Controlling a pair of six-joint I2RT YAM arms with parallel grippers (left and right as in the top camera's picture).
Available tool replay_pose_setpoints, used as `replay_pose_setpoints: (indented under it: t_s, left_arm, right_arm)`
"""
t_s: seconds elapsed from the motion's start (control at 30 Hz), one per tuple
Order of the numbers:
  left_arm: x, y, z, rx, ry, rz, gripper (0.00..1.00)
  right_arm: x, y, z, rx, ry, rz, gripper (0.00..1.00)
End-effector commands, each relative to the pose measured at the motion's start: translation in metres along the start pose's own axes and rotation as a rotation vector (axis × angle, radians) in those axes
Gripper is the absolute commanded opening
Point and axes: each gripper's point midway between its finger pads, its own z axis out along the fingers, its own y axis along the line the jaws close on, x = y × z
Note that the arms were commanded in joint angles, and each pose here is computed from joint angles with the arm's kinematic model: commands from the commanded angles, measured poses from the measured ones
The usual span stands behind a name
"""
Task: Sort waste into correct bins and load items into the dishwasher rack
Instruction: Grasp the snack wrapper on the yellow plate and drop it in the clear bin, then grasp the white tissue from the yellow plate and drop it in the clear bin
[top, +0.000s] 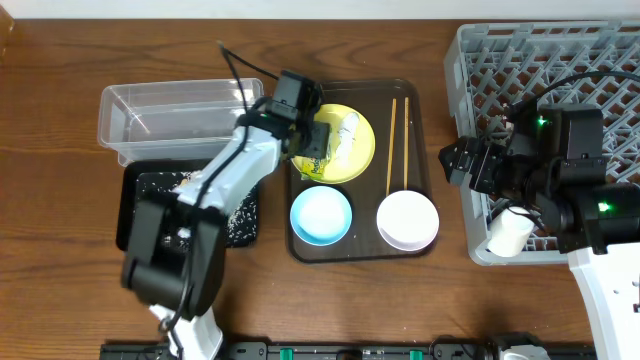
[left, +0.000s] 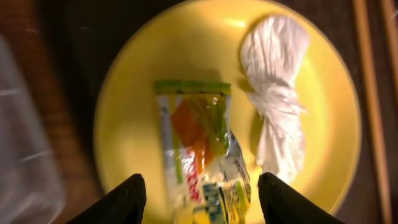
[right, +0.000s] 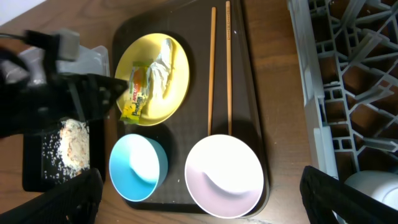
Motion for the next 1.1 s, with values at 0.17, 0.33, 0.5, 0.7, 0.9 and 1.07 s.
replay_pose_setpoints:
  t_s: [0.17, 0.33, 0.5, 0.7, 0.9, 1.07]
  left_arm:
    - [0.017, 0.006, 0.043, -0.006, 0.069, 0.045, 0.52]
    - [0.027, 0.004, 0.050, -0.009, 0.105, 0.018, 0.24]
    - [-0.002, -0.005, 0.015, 0.003, 0.031, -0.009, 0.06]
    - [-0.065, 0.007, -0.083, -0.078, -0.191, -0.035, 0.06]
    - [-0.080, 0.089, -0.126, -0.337, -0.293, -0.145, 0.06]
    - [-0.065, 0.135, -0.102, -0.395, -0.216, -0.204, 0.06]
  right_arm:
    - [-0.003, 0.001, -0.004, -0.009, -0.006, -0.009, 0.99]
    - [-0.001, 0.001, -0.004, -0.006, 0.000, -0.006, 0.98]
    - [0.000, 0.000, -0.004, -0.005, 0.003, -0.006, 0.98]
    - [0.000, 0.000, -0.004, -0.004, 0.005, -0.005, 0.98]
    - [0.000, 0.000, -0.004, -0.004, 0.005, -0.005, 0.98]
    - [0.001, 0.000, -0.004, -0.003, 0.006, -0.004, 0.98]
